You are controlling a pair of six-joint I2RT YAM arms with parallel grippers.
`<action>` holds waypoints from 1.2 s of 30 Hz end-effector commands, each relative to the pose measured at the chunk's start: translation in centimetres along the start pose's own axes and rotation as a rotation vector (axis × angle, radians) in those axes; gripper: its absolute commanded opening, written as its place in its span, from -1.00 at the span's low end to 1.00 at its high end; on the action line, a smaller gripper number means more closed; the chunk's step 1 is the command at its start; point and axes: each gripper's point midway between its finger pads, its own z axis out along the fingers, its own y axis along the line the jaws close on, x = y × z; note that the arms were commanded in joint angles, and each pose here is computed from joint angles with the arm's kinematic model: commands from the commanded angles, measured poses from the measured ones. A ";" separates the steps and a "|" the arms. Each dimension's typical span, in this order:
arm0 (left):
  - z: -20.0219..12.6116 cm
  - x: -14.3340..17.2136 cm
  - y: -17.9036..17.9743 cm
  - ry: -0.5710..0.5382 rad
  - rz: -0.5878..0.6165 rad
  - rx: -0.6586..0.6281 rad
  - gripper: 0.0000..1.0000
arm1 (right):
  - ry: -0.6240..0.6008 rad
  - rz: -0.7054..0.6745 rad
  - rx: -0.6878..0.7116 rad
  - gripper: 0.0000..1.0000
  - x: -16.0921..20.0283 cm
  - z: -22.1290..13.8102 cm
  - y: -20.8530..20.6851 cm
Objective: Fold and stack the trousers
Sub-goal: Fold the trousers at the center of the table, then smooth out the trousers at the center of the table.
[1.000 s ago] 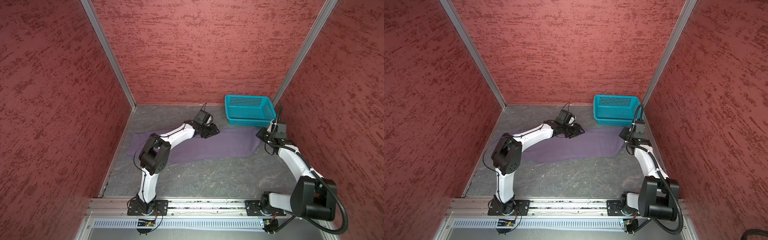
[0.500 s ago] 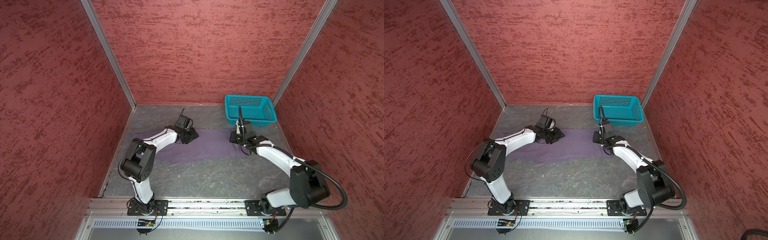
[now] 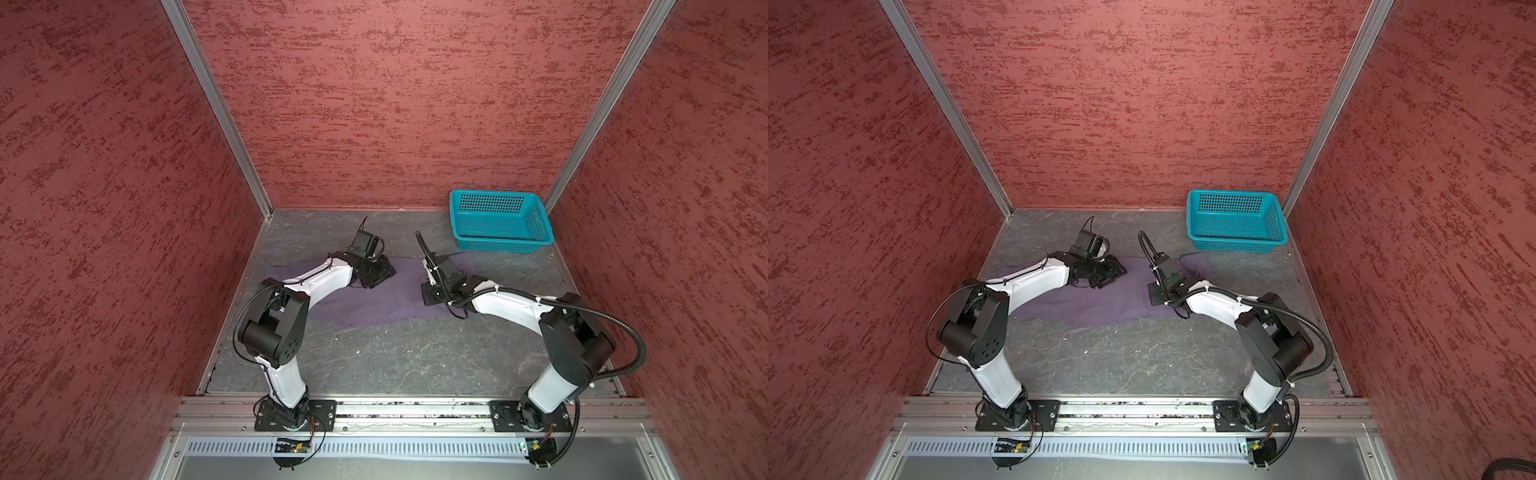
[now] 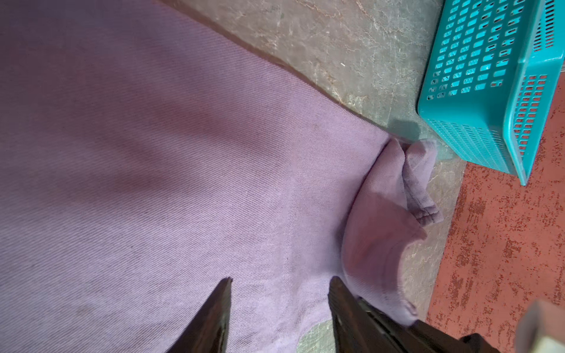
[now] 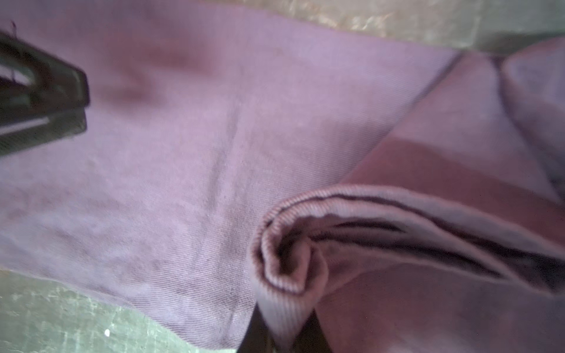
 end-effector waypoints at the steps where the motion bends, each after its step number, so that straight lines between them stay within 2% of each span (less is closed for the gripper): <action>1: -0.4 0.0 0.3 -0.015 -0.001 -0.014 0.15 | 0.006 -0.041 0.001 -0.77 -0.3 0.6 0.7; 2: -0.5 0.1 0.2 -0.016 0.001 -0.014 0.21 | 0.013 -0.041 0.003 -0.46 0.0 0.8 0.8; 4: -0.5 0.2 0.1 -0.015 0.008 -0.014 0.30 | 0.014 -0.032 -0.001 -0.13 0.1 0.8 0.8; 8: -0.7 0.1 -0.6 -0.021 0.041 -0.031 0.36 | -0.047 -0.035 -0.022 0.01 -1.6 -1.4 1.3; 14: -0.3 0.6 -5.6 -0.017 0.198 0.008 0.42 | -0.190 -0.042 0.010 0.12 -4.4 -7.4 -0.1; 17: 0.7 1.7 -9.2 -0.003 0.316 0.033 0.49 | -0.294 0.056 -0.014 0.16 -5.3 -11.2 -2.5; 20: 2.1 3.6 -12.1 0.020 0.438 0.042 0.53 | -0.357 0.234 -0.034 0.10 -5.0 -13.6 -6.6; 24: 4.2 6.7 -14.6 0.050 0.631 0.009 0.64 | -0.335 0.459 -0.017 0.07 -2.4 -14.0 -12.5; 30: 7.1 10.4 -16.1 0.044 0.947 -0.088 0.71 | -0.260 0.662 -0.089 0.07 0.6 -12.5 -16.1; 36: 9.4 10.9 -14.8 0.044 1.091 -0.243 0.72 | -0.265 0.756 -0.159 0.07 1.1 -12.4 -18.1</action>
